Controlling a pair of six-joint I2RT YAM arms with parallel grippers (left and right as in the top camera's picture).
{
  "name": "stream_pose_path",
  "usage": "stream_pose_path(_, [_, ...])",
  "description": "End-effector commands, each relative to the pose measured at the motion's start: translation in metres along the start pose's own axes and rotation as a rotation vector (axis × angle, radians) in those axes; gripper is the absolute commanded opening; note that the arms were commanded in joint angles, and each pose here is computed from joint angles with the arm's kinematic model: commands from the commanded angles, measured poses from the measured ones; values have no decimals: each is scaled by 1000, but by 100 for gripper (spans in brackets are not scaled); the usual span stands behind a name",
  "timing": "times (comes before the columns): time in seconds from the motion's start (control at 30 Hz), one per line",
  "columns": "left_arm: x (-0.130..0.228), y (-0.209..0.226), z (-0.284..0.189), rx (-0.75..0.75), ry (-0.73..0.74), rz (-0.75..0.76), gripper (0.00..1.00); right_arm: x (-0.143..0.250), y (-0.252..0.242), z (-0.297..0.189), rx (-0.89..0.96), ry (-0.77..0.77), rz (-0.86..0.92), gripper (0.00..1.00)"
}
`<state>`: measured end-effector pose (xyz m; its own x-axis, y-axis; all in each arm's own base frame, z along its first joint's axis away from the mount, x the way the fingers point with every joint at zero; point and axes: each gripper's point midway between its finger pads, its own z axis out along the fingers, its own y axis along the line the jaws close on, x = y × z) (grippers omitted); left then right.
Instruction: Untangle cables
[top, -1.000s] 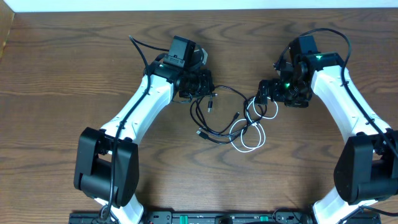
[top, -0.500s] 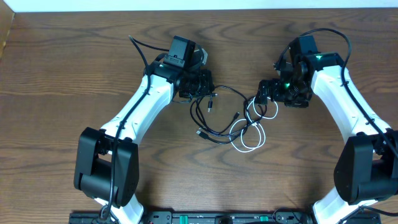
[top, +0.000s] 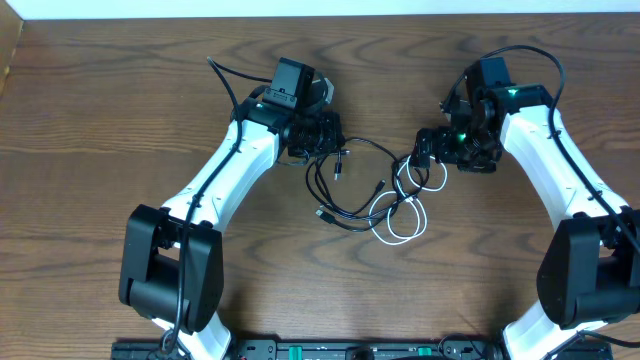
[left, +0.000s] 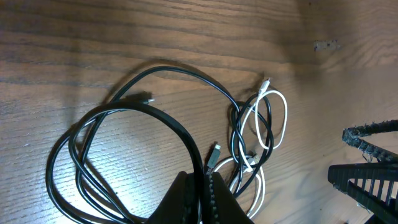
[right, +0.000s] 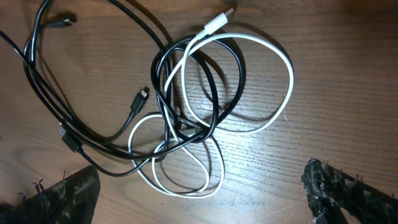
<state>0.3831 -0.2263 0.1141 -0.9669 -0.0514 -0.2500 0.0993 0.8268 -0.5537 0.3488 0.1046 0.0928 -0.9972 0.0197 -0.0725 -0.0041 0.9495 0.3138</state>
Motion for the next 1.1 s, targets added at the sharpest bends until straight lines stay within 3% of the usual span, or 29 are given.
stream_pose_path(0.0, [-4, -3, -5, 5, -19, 32, 7, 1, 4, 2, -9, 8, -10, 99])
stream_pose_path(1.07, [-6, -4, -5, 9, -28, 48, 8, 1, 4, 2, -9, 8, -10, 99])
